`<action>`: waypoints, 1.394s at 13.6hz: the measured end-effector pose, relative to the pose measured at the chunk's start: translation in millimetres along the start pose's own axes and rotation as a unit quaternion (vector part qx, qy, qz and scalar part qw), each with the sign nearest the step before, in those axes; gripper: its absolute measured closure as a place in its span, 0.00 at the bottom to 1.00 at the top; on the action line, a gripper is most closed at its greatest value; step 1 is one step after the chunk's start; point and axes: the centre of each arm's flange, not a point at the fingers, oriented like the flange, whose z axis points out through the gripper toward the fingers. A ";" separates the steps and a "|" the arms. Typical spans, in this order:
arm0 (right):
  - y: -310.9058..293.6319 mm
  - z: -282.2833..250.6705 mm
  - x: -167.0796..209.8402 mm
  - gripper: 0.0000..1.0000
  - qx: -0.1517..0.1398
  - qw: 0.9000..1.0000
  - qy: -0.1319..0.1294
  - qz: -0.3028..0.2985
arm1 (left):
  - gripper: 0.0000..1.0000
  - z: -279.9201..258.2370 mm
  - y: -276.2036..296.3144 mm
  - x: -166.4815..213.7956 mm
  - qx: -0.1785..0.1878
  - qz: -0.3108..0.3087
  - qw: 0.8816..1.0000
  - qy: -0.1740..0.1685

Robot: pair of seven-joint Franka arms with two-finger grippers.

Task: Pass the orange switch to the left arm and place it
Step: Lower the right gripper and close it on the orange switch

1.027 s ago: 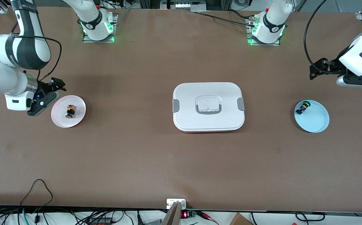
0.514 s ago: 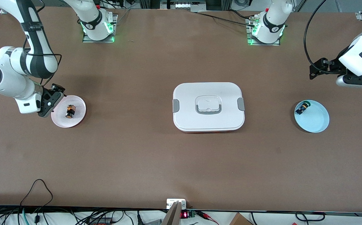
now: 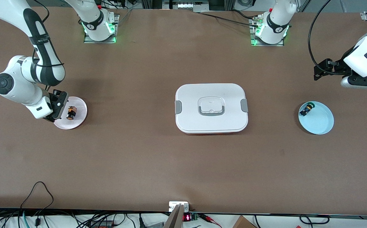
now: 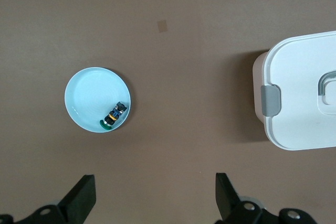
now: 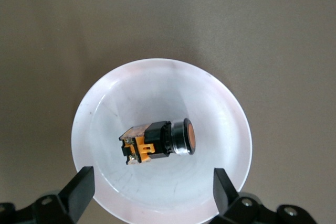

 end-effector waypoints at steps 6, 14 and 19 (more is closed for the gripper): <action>-5.6 28.3 1.1 0.00 -0.005 0.999 -0.001 -0.049 | 0.00 0.6 -1.0 -0.7 0.000 -0.001 1.000 -0.003; -8.7 37.3 2.2 0.00 -0.011 0.998 -0.001 -0.055 | 0.00 0.8 -1.0 -0.9 0.000 -0.001 1.000 -0.004; -12.2 48.5 2.5 0.00 -0.026 0.998 0.000 -0.056 | 0.00 1.2 -1.0 -1.4 0.000 -0.001 1.000 -0.007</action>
